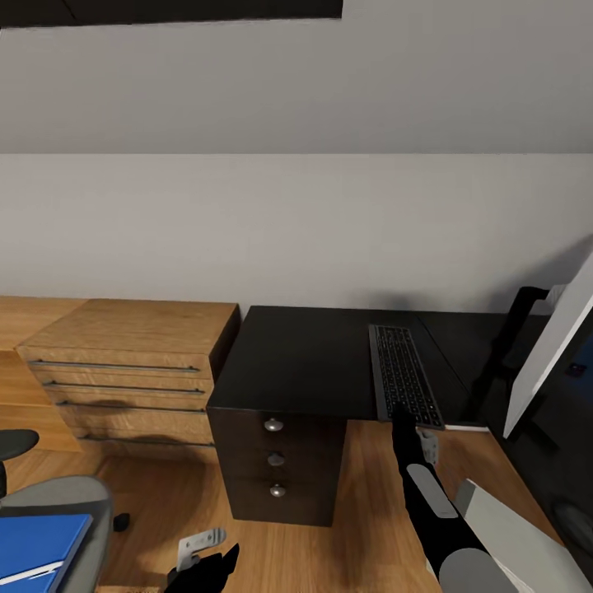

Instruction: In the bedroom, organize the workspace by keeping the computer under the desk, ensuring the monitor is on the desk, placing the keyboard on the desk next to the monitor, placing the mouse on the desk next to the keyboard, moving the folder from the swivel chair onto the desk next to the mouse, stacking the notebook on top of the folder with the pen on top of the notebook, and positioning the swivel chair next to the desk.

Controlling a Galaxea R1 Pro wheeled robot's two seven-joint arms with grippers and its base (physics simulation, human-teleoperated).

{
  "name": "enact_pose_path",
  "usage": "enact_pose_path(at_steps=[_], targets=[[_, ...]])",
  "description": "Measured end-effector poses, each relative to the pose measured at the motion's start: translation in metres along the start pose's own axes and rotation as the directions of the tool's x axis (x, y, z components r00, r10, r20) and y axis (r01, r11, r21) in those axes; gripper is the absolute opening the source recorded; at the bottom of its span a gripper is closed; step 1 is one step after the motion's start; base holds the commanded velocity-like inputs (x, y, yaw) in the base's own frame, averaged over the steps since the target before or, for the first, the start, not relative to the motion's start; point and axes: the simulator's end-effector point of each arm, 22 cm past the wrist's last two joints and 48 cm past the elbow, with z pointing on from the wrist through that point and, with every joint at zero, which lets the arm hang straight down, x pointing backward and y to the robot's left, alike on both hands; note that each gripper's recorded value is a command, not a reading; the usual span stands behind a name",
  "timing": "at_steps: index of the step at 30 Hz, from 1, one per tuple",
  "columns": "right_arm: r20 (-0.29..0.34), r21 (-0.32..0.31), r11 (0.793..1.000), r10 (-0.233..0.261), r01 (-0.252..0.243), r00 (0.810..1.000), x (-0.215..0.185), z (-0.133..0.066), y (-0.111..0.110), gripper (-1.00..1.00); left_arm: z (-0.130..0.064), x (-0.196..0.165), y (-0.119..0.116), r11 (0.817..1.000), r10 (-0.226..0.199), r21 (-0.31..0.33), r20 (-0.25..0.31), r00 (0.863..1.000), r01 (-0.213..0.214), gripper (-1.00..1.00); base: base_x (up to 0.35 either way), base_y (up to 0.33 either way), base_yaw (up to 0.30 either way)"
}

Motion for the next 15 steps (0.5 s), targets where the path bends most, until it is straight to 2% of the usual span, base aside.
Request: enact_pose_path(at_steps=[11, 12, 13, 15], targets=[[0.001, 0.002, 1.000, -0.002, 0.002, 1.000, 0.000, 0.000, 0.001, -1.00, 0.000, 0.000, 0.000, 1.000, 0.000, 0.000, 0.000, 1.000, 0.000, 1.00, -0.023, 0.000, 0.000], [0.001, 0.002, 1.000, -0.003, 0.003, 1.000, -0.001, 0.000, 0.001, 1.00, 0.000, 0.000, 0.000, 1.000, 0.000, 0.000, 0.000, 1.000, 0.000, 1.00, 0.000, 0.000, 0.000], [-0.009, 0.070, 0.998, -0.001, 0.002, 1.000, 0.003, -0.003, -0.027, 1.00, 0.000, 0.000, 0.000, 1.000, 0.000, 0.000, 0.000, 1.000, 0.000, 1.00, 0.000, 0.000, 0.000], [-0.013, 0.072, 0.997, -0.014, 0.015, 1.000, 0.004, -0.004, -0.028, 1.00, 0.000, 0.000, 0.000, 1.000, 0.000, 0.000, 0.000, 1.000, 0.000, 1.00, 0.000, 0.000, 0.000]])
